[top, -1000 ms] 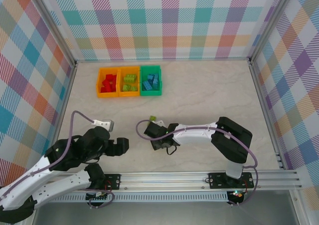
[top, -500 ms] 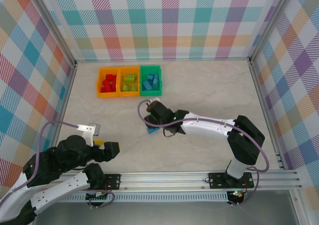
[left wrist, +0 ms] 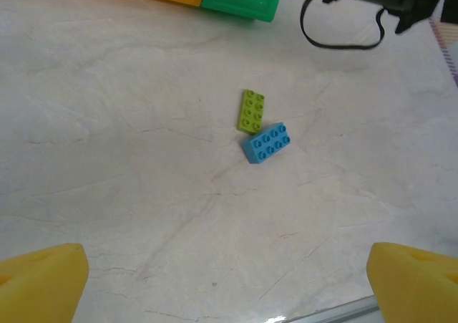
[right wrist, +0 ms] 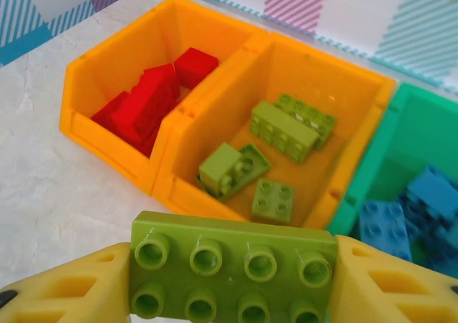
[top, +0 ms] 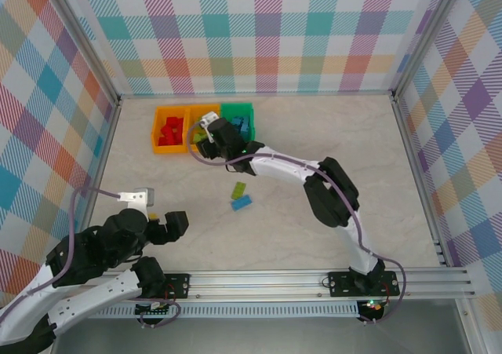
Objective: Sort the legos into containers by color
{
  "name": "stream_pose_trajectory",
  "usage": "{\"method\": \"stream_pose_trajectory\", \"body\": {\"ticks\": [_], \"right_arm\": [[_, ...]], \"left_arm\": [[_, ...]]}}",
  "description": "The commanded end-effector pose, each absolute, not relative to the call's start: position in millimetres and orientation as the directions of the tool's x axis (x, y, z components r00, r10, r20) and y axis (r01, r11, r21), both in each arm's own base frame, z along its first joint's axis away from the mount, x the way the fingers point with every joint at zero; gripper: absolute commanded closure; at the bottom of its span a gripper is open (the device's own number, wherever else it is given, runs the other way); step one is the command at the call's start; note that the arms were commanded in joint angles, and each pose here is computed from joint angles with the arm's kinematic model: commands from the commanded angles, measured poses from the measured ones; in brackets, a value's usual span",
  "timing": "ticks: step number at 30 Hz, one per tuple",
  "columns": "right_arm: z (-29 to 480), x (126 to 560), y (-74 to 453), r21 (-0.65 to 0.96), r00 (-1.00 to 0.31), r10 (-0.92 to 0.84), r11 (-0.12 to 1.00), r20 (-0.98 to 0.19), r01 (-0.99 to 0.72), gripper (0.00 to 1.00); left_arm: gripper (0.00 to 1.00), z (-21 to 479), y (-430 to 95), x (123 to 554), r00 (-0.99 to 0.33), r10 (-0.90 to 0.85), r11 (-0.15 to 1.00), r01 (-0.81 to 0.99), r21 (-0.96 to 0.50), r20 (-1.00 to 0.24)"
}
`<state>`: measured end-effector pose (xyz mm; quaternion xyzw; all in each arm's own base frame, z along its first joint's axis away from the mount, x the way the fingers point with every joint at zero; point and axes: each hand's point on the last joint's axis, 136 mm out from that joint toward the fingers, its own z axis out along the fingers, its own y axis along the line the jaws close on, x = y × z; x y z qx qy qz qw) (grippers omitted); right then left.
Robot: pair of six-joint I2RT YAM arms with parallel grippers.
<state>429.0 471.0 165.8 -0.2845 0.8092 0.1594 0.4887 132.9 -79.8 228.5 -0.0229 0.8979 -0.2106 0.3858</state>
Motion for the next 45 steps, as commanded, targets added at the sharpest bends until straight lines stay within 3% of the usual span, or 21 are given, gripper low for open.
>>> {"method": "stream_pose_trajectory", "body": {"ticks": [1,9,14,15,18,21,28,36,41,45], "right_arm": [[184.9,451.2,482.4,-0.1,-0.261,-0.339,0.76,-0.904,-0.642,0.51],[151.5,485.3,495.5,-0.143,-0.27,-0.39,0.761,-0.88,-0.633,0.51],[144.0,506.4,508.8,-0.197,-0.243,-0.433,0.75,-0.868,-0.631,0.46],[144.8,508.4,509.8,-0.196,-0.25,-0.436,0.75,-0.864,-0.632,0.43],[148.2,508.7,508.6,-0.196,-0.277,-0.452,0.752,-0.848,-0.629,0.23],[152.6,504.4,501.5,-0.197,-0.307,-0.47,0.756,-0.828,-0.625,0.13],[171.5,478.4,480.5,-0.198,-0.364,-0.543,0.721,-0.757,-0.664,0.04],[189.1,421.9,457.0,-0.131,-0.367,-0.66,0.577,-0.656,-0.806,0.0],[229.5,394.9,402.0,-0.023,-0.381,-0.501,0.628,-0.777,-0.778,0.0],[232.7,360.2,350.8,0.027,-0.464,-0.436,0.706,-0.771,-0.708,0.0]], "left_arm": [[0.0,223.2,-81.8,137.0,-0.705,-0.204,0.92,0.099,-0.379,-0.679],[0.0,205.2,-79.9,143.3,-0.713,-0.173,0.949,0.063,-0.308,-0.68],[0.0,200.2,-88.8,143.6,-0.725,-0.175,0.941,0.076,-0.331,-0.666],[0.0,199.3,-88.2,143.3,-0.726,-0.176,0.941,0.074,-0.33,-0.664],[0.0,197.2,-84.7,142.1,-0.727,-0.185,0.942,0.059,-0.33,-0.661],[0.0,197.1,-84.3,143.7,-0.721,-0.19,0.943,0.055,-0.328,-0.667],[0.0,199.0,-93.9,152.3,-0.716,-0.14,0.956,0.082,-0.282,-0.684],[0.0,185.5,-124.1,163.3,-0.74,-0.022,0.961,0.169,-0.218,-0.673],[0.0,170.4,-150.4,175.6,-0.752,0.003,0.956,0.195,-0.218,-0.66],[0.01,154.3,-174.1,192.0,-0.789,0.061,0.962,0.21,-0.176,-0.611]]}}
